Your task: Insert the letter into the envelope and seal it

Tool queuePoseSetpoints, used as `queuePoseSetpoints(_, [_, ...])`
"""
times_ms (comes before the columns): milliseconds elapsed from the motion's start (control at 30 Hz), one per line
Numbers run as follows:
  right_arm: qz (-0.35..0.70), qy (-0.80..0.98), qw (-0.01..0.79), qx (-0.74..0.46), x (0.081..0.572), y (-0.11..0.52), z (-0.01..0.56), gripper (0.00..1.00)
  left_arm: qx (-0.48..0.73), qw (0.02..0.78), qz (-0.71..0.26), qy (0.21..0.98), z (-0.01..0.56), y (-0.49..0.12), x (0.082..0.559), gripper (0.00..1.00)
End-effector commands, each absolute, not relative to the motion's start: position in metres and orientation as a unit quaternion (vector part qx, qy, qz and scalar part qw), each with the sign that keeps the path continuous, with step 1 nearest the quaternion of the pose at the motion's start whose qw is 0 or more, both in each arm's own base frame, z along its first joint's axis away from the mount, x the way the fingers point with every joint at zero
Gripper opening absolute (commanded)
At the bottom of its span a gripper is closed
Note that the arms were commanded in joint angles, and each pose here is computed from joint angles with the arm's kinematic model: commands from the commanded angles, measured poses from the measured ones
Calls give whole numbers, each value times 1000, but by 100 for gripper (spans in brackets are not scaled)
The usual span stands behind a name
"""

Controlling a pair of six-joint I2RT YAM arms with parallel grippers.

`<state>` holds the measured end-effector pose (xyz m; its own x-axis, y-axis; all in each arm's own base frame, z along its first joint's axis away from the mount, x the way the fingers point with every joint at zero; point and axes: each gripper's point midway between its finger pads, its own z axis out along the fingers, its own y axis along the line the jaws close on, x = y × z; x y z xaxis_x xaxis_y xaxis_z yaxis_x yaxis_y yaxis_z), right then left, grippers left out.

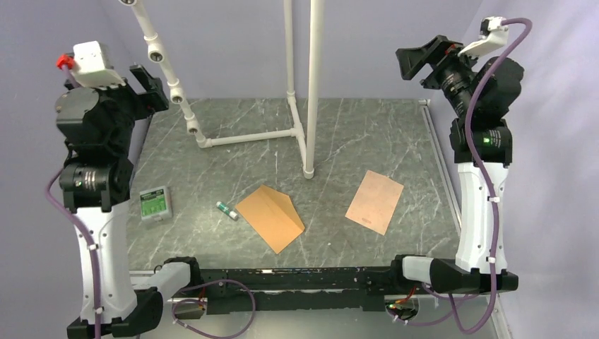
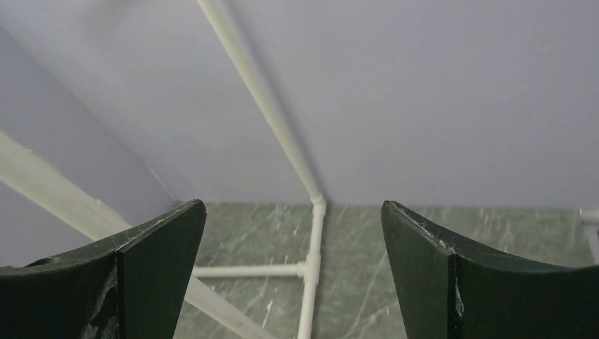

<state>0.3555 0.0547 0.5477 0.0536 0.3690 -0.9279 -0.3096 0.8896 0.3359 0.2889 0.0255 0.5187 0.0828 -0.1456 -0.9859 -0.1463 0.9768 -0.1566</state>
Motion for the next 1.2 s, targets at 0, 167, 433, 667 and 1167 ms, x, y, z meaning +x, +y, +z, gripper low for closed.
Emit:
queuePoseSetpoints(0, [233,680,692,63,364,49,511,100,-67,728,-54,680,508,2,303,93])
queuePoseSetpoints(167, [244,736,621,111,379,48,436,100,-18,706,-139,695,466,-34,321,93])
queuePoseSetpoints(433, [258,815,486,181,385,54,295,100,41,620,-299,724,393,-95,333,93])
queuePoseSetpoints(667, [275,842,389,253,373,59,217,100,26,572,-347,743,354,-113,343,93])
queuePoseSetpoints(1167, [96,868,222,434,294,-46,59,94,146,414,-395,807,251,-222,304,93])
